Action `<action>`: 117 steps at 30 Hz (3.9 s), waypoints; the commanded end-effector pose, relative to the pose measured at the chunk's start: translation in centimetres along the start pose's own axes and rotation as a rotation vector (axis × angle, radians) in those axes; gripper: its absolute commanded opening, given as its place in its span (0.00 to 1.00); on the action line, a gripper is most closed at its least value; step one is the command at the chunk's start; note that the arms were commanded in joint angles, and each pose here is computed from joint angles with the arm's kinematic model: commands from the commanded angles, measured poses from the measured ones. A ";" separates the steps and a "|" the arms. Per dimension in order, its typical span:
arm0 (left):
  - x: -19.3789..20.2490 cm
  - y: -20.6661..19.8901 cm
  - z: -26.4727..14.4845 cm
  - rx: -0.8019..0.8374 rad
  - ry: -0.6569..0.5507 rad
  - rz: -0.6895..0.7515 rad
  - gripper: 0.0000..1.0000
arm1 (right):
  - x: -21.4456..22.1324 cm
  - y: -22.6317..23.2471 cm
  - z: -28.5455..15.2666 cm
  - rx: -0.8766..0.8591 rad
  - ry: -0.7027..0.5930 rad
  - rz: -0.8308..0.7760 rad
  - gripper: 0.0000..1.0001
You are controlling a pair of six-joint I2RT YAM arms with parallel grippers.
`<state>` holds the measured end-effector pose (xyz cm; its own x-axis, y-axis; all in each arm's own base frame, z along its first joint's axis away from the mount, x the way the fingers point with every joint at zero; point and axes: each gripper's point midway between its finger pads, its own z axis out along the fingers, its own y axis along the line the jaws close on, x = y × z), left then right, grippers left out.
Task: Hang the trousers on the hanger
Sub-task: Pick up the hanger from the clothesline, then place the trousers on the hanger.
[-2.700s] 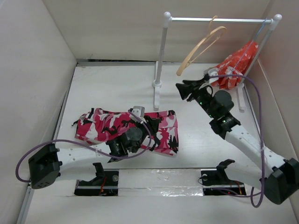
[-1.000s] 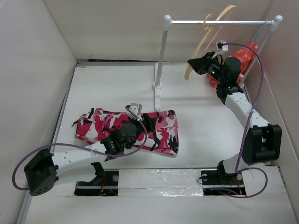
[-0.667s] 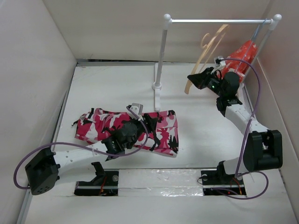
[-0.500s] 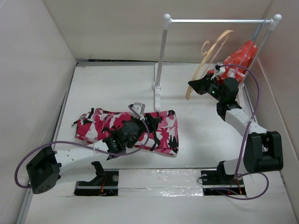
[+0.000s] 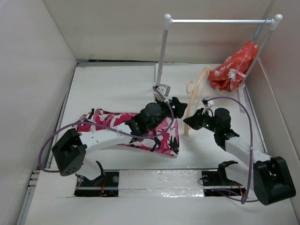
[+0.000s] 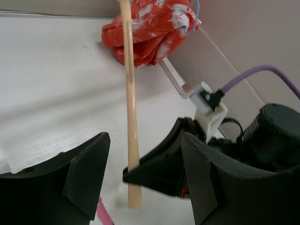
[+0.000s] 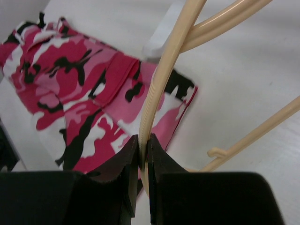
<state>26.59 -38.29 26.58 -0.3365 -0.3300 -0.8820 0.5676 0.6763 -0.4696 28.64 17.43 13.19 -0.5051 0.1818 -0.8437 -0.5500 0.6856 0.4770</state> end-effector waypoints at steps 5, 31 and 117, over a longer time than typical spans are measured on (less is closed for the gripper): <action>-1.4 -2.7 4.5 0.041 -0.032 0.007 0.59 | 1.5 2.1 -2.1 -0.043 -0.007 -0.101 0.00; 0.4 0.7 8.5 -0.071 -0.054 0.002 0.00 | 3.8 2.1 -2.6 -0.029 0.031 -0.080 0.05; 4.8 15.2 -10.9 -0.426 -0.014 -0.063 0.00 | -0.4 -7.1 -6.6 0.302 -0.127 0.002 0.00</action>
<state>24.03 -23.00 14.30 -0.4112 -0.4282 -0.8047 0.1858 0.8249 -0.5339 27.84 8.24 11.17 -0.4502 0.2688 -0.8515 -0.3032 0.8509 0.4290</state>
